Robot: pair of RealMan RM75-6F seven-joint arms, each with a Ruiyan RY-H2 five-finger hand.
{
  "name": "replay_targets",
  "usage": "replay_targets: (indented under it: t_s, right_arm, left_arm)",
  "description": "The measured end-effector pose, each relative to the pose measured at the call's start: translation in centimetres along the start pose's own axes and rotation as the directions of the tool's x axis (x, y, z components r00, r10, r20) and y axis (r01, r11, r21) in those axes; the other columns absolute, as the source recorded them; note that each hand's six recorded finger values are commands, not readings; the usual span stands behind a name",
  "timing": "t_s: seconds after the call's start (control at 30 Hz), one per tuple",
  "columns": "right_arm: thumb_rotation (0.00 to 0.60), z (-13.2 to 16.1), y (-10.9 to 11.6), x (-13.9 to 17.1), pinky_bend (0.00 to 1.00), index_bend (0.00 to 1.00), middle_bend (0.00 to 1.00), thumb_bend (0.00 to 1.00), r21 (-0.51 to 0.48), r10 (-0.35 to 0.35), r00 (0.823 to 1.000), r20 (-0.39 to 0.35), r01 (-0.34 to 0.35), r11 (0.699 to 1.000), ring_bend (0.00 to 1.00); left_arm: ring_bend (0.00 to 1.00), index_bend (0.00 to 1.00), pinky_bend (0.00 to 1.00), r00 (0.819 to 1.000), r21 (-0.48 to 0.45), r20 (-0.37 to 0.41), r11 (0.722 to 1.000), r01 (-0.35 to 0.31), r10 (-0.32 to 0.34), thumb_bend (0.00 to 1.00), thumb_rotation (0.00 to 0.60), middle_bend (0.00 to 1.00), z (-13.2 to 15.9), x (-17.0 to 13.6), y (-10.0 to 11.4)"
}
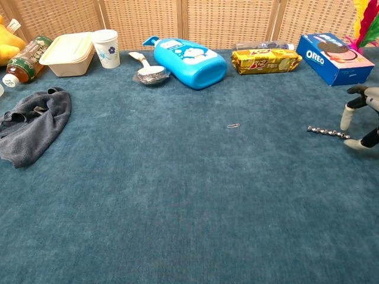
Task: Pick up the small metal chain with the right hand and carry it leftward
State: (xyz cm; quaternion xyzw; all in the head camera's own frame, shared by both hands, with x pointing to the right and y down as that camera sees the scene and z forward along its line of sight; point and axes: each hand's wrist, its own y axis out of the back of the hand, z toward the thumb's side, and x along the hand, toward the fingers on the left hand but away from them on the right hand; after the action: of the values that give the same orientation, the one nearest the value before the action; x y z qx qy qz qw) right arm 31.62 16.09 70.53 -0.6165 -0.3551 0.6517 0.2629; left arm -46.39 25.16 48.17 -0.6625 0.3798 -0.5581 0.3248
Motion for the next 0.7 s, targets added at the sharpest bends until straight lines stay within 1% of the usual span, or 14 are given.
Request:
replay_targets:
  t_s: [0.23,0.7]
  right_arm:
    - [0.6,0.28,-0.31,-0.25,0.0,0.45,0.0,0.36,0.0,0.016,0.999,0.041,-0.016,1.0,0.0]
    - [0.6,0.3,-0.26,-0.77,0.0,0.45,0.0,0.36,0.001,0.023,0.998,0.057,-0.023,1.0,0.0]
  left_arm:
    - [0.0,0.0,0.07,1.0,-0.003,0.003,1.0,0.003,-0.003,0.2,0.6,0.0,-0.07,-0.02,0.05]
    - [0.0,0.0,0.07,1.0,-0.006,0.005,1.0,0.002,-0.002,0.2,0.6,0.0,-0.06,-0.02,0.09]
